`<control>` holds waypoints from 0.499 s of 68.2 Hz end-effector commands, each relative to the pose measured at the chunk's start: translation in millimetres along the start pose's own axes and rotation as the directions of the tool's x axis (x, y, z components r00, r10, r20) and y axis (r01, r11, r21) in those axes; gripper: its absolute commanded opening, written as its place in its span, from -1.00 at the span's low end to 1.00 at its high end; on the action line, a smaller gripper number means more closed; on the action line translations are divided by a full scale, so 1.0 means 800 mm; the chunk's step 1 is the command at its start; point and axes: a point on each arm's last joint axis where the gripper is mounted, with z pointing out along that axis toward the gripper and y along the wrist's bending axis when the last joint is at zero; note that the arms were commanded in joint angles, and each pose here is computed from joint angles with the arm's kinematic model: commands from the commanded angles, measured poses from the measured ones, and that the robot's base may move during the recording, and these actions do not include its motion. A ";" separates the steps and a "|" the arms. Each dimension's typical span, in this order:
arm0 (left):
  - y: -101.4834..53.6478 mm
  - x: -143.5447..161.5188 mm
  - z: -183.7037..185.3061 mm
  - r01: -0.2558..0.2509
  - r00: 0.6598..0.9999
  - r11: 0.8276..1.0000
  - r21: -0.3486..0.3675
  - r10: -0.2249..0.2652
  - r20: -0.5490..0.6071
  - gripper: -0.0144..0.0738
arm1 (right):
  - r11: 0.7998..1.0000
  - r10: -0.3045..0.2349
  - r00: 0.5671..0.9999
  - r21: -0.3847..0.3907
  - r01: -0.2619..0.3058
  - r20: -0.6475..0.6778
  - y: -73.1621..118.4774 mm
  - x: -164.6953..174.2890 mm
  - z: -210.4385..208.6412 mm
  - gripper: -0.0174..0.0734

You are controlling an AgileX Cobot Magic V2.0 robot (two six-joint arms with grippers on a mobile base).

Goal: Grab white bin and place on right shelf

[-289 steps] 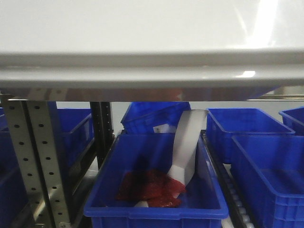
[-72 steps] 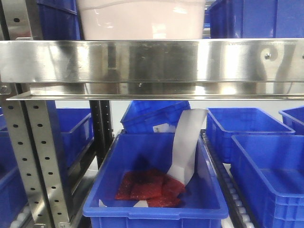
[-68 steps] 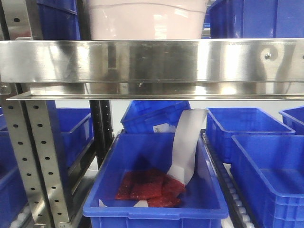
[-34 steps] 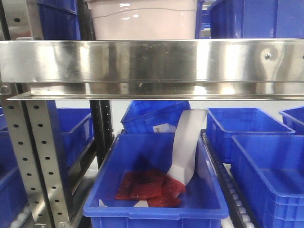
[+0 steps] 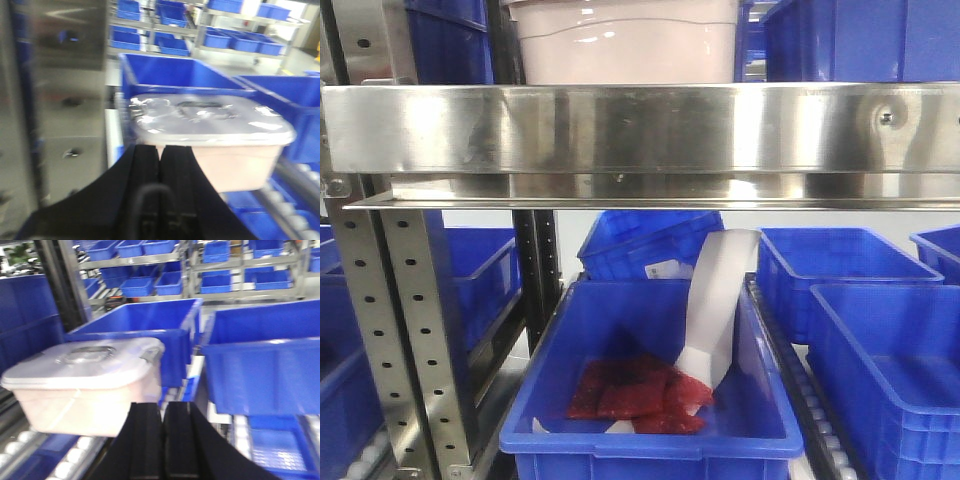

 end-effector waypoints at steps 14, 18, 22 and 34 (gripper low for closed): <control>0.006 0.020 -0.070 0.030 0.991 0.991 -0.132 -0.012 0.135 -0.94 | 0.986 0.000 0.991 0.165 -0.023 0.135 -0.008 0.028 -0.073 -0.45; 0.010 0.037 -0.085 0.053 0.988 0.984 -0.170 -0.028 0.149 -0.94 | 0.982 0.003 0.992 0.184 -0.026 0.124 -0.009 0.049 -0.090 -0.45; 0.011 0.053 -0.101 0.087 0.987 0.979 -0.186 -0.059 0.152 -0.94 | 0.977 0.001 0.991 0.209 -0.030 0.137 -0.010 0.063 -0.108 -0.45; 0.008 0.101 -0.150 0.088 0.991 0.977 -0.192 -0.066 0.118 -0.94 | 0.964 -0.018 0.977 0.264 -0.040 0.213 -0.009 0.098 -0.168 -0.45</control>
